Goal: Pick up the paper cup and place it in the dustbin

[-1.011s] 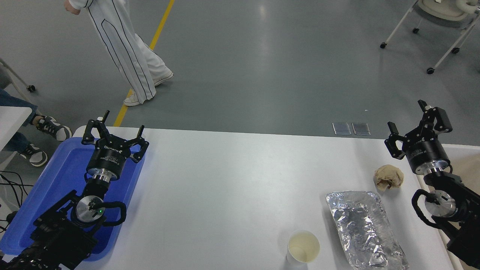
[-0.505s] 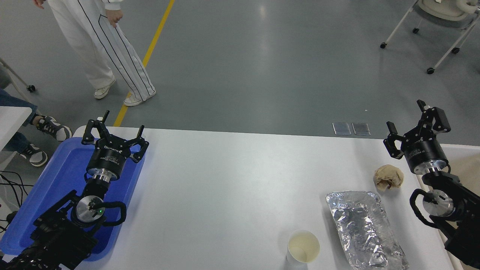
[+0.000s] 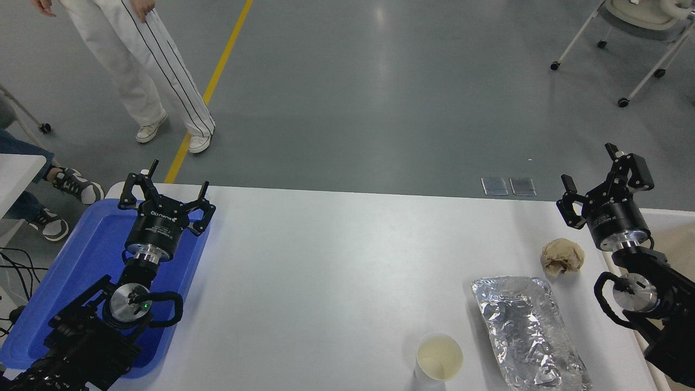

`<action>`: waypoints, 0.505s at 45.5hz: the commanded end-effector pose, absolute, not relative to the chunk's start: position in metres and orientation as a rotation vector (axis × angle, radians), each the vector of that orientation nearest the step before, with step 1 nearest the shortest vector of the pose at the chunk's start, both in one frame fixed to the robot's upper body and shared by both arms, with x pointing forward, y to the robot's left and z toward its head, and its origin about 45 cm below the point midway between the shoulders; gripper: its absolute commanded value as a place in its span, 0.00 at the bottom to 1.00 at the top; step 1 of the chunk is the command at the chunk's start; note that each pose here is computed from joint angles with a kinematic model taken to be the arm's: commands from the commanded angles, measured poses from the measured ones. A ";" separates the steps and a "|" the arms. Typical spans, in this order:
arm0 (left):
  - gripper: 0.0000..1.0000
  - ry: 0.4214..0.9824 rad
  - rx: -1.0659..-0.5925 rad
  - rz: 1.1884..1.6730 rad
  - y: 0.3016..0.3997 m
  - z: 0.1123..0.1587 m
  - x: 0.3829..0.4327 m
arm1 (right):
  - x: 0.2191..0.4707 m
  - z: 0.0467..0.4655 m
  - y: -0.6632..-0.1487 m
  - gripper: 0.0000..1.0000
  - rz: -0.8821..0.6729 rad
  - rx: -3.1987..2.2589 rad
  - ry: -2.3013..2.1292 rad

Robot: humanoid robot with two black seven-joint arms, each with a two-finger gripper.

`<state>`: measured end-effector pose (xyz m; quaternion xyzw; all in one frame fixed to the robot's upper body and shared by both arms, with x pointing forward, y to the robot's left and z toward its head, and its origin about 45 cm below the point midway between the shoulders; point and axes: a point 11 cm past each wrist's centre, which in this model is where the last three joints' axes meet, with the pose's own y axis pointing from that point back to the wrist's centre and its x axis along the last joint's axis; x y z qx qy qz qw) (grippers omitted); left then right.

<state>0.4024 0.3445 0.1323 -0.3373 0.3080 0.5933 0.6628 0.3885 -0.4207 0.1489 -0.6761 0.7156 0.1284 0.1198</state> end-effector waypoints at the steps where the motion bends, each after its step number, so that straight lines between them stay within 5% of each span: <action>1: 1.00 0.696 -0.762 1.341 0.3445 0.1323 0.4025 | 0.384 0.147 -0.426 1.00 0.353 -2.036 2.141; 23: 1.00 0.696 -0.762 1.341 0.3445 0.1323 0.4025 | 0.385 0.172 -0.458 1.00 0.185 -2.465 2.231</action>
